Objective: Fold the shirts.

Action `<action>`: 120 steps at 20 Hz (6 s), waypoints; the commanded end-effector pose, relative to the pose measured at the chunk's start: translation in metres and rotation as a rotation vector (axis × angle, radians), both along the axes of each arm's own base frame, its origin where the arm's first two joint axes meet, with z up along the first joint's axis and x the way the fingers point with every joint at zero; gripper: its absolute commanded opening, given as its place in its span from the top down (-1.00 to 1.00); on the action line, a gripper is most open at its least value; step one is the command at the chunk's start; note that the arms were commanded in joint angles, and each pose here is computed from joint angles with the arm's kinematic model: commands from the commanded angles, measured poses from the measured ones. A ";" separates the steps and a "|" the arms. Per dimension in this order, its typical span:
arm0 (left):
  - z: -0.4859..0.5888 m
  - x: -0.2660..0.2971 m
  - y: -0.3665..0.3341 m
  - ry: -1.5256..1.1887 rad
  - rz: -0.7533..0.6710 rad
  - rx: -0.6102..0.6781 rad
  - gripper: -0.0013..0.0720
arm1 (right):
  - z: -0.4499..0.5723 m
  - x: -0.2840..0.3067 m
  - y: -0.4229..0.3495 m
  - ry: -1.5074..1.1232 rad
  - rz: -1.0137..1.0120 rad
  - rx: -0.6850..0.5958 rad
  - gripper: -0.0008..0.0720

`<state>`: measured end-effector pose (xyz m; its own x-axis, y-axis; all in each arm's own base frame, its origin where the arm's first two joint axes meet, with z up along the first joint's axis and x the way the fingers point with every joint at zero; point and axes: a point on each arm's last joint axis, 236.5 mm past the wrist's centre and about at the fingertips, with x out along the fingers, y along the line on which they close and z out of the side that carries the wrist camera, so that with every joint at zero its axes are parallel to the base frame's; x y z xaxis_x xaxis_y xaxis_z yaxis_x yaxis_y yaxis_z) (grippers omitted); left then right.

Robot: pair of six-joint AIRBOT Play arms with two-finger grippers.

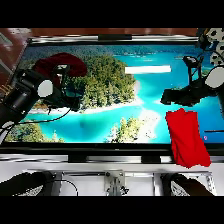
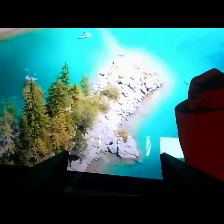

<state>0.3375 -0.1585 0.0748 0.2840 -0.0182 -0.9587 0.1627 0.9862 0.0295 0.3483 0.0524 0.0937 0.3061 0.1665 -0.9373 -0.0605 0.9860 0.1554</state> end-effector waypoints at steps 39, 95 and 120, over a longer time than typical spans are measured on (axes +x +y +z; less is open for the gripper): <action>-0.144 0.267 0.177 -0.224 0.010 0.380 -0.47 | 0.011 -0.011 0.048 0.033 0.051 0.206 -0.90; 0.102 -0.098 -0.242 0.060 -0.645 -0.497 -1.00 | 0.015 -0.020 -0.133 0.044 -0.309 -0.075 -0.90; -0.172 0.030 -0.109 0.320 -0.020 -0.529 -0.33 | -0.115 -0.079 0.039 0.454 0.015 0.329 -0.90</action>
